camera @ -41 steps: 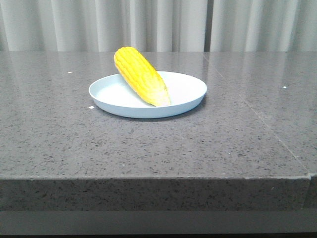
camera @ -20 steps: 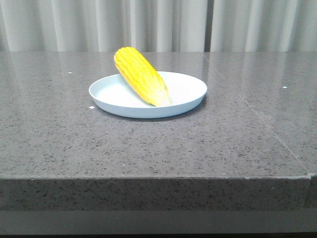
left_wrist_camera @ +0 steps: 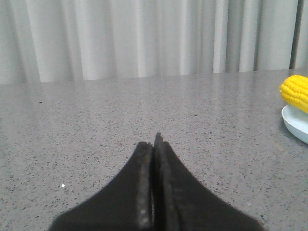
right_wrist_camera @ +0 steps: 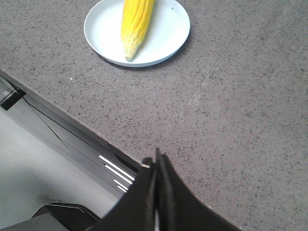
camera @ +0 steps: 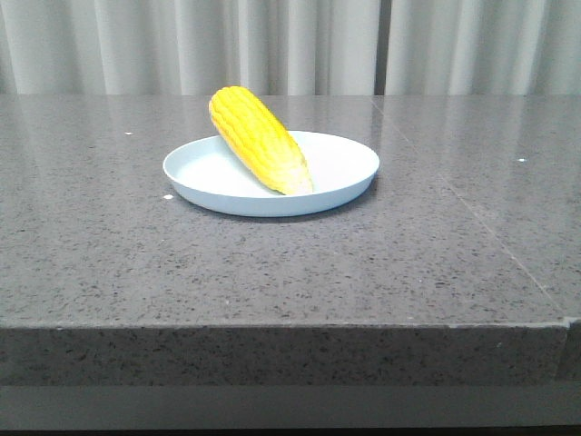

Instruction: Place corn on plate with both arms

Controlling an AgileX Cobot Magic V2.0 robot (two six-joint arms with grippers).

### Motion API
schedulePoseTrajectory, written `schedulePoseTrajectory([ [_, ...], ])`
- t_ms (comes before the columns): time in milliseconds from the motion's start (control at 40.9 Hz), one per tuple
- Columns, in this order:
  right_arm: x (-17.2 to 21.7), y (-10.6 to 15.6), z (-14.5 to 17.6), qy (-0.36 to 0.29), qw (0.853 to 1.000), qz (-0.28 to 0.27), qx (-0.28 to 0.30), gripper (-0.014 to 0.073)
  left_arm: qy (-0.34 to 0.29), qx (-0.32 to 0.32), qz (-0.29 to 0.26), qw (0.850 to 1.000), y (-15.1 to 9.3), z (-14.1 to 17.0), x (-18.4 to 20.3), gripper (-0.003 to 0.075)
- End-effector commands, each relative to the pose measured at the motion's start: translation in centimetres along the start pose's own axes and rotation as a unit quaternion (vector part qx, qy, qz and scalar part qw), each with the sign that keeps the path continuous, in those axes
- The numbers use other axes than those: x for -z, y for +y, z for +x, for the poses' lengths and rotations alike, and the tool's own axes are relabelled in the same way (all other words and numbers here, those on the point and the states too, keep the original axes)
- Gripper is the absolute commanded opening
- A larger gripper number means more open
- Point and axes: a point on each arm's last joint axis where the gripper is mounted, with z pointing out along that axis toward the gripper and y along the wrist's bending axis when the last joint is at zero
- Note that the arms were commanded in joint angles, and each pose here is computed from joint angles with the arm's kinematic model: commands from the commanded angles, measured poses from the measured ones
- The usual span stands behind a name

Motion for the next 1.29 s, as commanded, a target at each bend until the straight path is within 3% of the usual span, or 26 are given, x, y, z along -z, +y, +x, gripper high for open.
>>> schedulePoseTrajectory([
  [0,0.4,-0.2,-0.4,-0.05,0.999,0.013,0.001,-0.0067,-0.04,0.009,-0.006,0.999,0.1,-0.1,0.1,-0.002],
  [122,0.2,-1.0,1.1,-0.113,0.991,0.068,-0.027,-0.0067,-0.04,0.009,-0.006,0.999,0.1,-0.1,0.1,-0.002],
  [195,-0.5,-1.6,2.6,-0.174,0.977,0.114,-0.043,-0.0067,-0.04,0.009,-0.006,0.999,0.1,-0.1,0.1,-0.002],
  [391,-2.9,-2.8,7.7,-0.316,0.922,0.216,-0.053,-0.0067,-0.04,0.009,-0.006,0.999,0.0,-0.1,0.1,-0.002],
  [562,-5.3,-3.4,11.9,-0.376,0.889,0.257,-0.05,-0.0067,-0.04,0.009,-0.006,0.999,0.0,-0.1,0.1,-0.002],
  [708,-6.5,-3.7,13.9,-0.4,0.874,0.273,-0.046,-0.0067,-0.04,0.009,-0.006,0.999,0.0,-0.1,0.1,-0.002],
  [1270,-6.7,-3.8,14.1,-0.386,0.88,0.264,-0.079,-0.0067,-0.04,0.009,-0.006,0.999,0.0,-0.1,0.1,-0.002],
])
